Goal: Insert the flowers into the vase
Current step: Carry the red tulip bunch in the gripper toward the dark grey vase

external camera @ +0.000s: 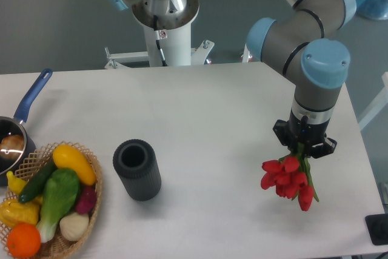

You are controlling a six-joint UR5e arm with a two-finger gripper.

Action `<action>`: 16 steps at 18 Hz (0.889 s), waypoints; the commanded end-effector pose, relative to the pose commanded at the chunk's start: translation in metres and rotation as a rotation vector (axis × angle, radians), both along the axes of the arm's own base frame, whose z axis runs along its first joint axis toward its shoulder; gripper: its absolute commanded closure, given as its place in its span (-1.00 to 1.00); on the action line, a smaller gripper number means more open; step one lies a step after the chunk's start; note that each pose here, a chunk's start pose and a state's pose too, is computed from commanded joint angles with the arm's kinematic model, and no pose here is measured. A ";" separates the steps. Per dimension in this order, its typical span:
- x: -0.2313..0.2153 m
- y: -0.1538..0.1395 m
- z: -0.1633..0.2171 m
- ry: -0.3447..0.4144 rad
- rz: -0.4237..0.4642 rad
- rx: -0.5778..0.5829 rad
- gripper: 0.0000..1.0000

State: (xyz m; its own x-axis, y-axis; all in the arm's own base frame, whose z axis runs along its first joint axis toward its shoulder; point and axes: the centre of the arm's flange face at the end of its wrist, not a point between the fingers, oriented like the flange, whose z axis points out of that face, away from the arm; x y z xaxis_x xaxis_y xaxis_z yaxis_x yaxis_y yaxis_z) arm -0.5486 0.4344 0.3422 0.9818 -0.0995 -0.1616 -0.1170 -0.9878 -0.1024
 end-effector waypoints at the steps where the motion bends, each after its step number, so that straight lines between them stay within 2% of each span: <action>1: 0.001 0.001 -0.002 -0.002 -0.001 -0.003 1.00; 5: 0.005 0.002 0.004 0.004 -0.001 0.015 1.00; 7: 0.013 0.003 0.025 0.015 -0.005 0.059 1.00; 10: 0.029 0.006 0.065 -0.008 0.004 0.216 1.00; 14: 0.059 0.021 0.111 -0.070 -0.040 0.439 1.00; 16: 0.076 0.032 0.130 -0.129 0.024 0.563 1.00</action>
State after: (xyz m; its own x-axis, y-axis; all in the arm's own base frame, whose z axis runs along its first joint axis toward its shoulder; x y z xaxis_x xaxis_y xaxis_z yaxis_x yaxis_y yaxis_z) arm -0.4730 0.4662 0.4726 0.9980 -0.0098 -0.0623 -0.0466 -0.7790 -0.6253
